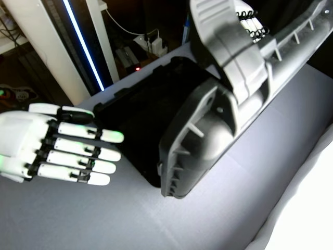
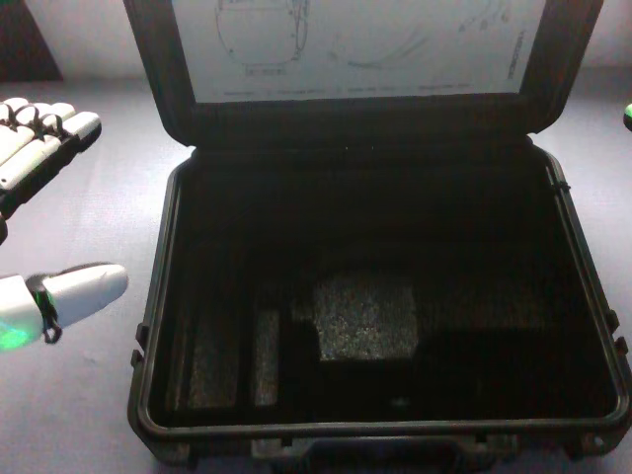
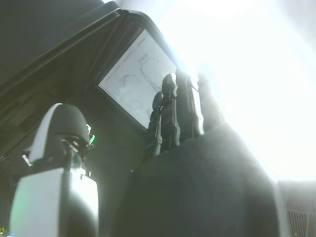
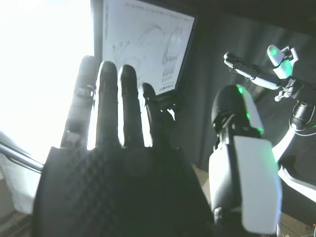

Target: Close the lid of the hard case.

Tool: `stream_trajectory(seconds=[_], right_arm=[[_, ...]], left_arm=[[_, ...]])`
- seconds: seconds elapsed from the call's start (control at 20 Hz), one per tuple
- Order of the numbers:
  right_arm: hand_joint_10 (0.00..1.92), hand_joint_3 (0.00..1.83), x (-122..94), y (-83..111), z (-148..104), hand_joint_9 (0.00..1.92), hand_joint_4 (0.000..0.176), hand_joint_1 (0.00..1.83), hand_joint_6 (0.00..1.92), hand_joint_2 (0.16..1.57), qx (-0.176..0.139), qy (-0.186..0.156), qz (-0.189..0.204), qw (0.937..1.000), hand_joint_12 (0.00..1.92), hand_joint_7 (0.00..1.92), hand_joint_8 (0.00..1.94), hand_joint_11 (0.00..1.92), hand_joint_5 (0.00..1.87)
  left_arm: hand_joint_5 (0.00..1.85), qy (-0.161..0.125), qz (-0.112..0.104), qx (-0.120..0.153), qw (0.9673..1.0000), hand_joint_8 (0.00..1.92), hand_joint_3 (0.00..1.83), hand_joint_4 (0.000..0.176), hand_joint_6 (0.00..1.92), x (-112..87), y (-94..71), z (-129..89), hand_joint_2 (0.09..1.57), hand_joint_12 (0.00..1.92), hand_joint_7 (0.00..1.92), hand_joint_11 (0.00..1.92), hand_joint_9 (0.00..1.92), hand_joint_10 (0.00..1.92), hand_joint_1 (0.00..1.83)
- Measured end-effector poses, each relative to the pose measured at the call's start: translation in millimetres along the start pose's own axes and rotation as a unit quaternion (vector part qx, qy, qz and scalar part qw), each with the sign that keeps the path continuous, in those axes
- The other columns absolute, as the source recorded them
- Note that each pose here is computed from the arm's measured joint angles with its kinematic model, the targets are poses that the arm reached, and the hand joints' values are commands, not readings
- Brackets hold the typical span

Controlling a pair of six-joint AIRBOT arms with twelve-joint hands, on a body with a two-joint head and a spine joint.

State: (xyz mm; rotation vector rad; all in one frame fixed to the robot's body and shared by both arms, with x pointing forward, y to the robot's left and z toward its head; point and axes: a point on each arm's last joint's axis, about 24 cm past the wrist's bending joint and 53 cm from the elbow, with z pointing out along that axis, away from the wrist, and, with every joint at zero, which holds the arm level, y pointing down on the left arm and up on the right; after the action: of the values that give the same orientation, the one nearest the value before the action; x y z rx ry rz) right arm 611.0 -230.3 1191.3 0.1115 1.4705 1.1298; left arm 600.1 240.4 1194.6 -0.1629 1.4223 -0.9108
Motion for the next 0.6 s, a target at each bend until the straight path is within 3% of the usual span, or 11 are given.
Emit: stream_trajectory(seconds=[0.25, 0.35, 0.45, 0.5, 0.55, 0.6], right_arm=[[0.01, 0.00, -4.0, -2.8, 4.0, 0.04, 0.000, 0.05, 0.00, 1.26, 0.002, -0.001, -0.005, 1.0000, 0.09, 0.08, 0.01, 0.02, 0.07], [0.00, 0.00, -17.7, -2.0, 15.1, 0.03, 0.000, 0.04, 0.00, 1.22, -0.004, -0.017, -0.013, 0.9998, 0.04, 0.08, 0.00, 0.00, 0.07], [0.00, 0.00, -29.3, -6.4, 24.2, 0.00, 0.021, 0.02, 0.00, 1.19, -0.001, -0.031, -0.017, 0.9994, 0.00, 0.01, 0.00, 0.00, 0.01], [0.00, 0.00, -32.6, -11.9, 29.2, 0.00, 0.019, 0.00, 0.00, 1.18, 0.006, -0.032, -0.020, 0.9993, 0.00, 0.00, 0.00, 0.00, 0.00], [0.00, 0.00, -36.0, -18.9, 35.8, 0.00, 0.000, 0.00, 0.00, 1.19, 0.015, -0.034, -0.022, 0.9991, 0.00, 0.00, 0.00, 0.01, 0.00], [0.00, 0.00, -39.0, -23.4, 39.6, 0.00, 0.000, 0.00, 0.00, 1.20, 0.023, -0.034, -0.024, 0.9989, 0.01, 0.00, 0.00, 0.03, 0.00]], left_arm=[[0.00, -0.001, 0.004, 0.000, 1.0000, 0.00, 0.02, 0.000, 0.00, -1.8, 2.8, 4.0, 1.16, 0.00, 0.00, 0.00, 0.00, 0.00, 0.00], [0.00, -0.019, 0.003, 0.000, 0.9998, 0.00, 0.01, 0.000, 0.00, -12.4, 6.8, 17.1, 1.17, 0.00, 0.00, 0.00, 0.00, 0.00, 0.00], [0.01, -0.034, 0.002, -0.001, 0.9994, 0.00, 0.00, 0.000, 0.00, -23.7, 11.0, 29.4, 1.14, 0.00, 0.00, 0.00, 0.00, 0.00, 0.00], [0.02, -0.041, 0.002, -0.003, 0.9992, 0.00, 0.00, 0.000, 0.01, -29.2, 13.5, 35.8, 1.13, 0.00, 0.00, 0.00, 0.00, 0.00, 0.00], [0.01, -0.044, 0.001, -0.006, 0.9990, 0.00, 0.00, 0.000, 0.00, -33.2, 16.6, 44.2, 1.13, 0.00, 0.00, 0.00, 0.00, 0.00, 0.00], [0.00, -0.047, 0.000, -0.008, 0.9989, 0.00, 0.00, 0.000, 0.00, -35.2, 19.2, 50.3, 1.12, 0.00, 0.00, 0.00, 0.00, 0.00, 0.00]])
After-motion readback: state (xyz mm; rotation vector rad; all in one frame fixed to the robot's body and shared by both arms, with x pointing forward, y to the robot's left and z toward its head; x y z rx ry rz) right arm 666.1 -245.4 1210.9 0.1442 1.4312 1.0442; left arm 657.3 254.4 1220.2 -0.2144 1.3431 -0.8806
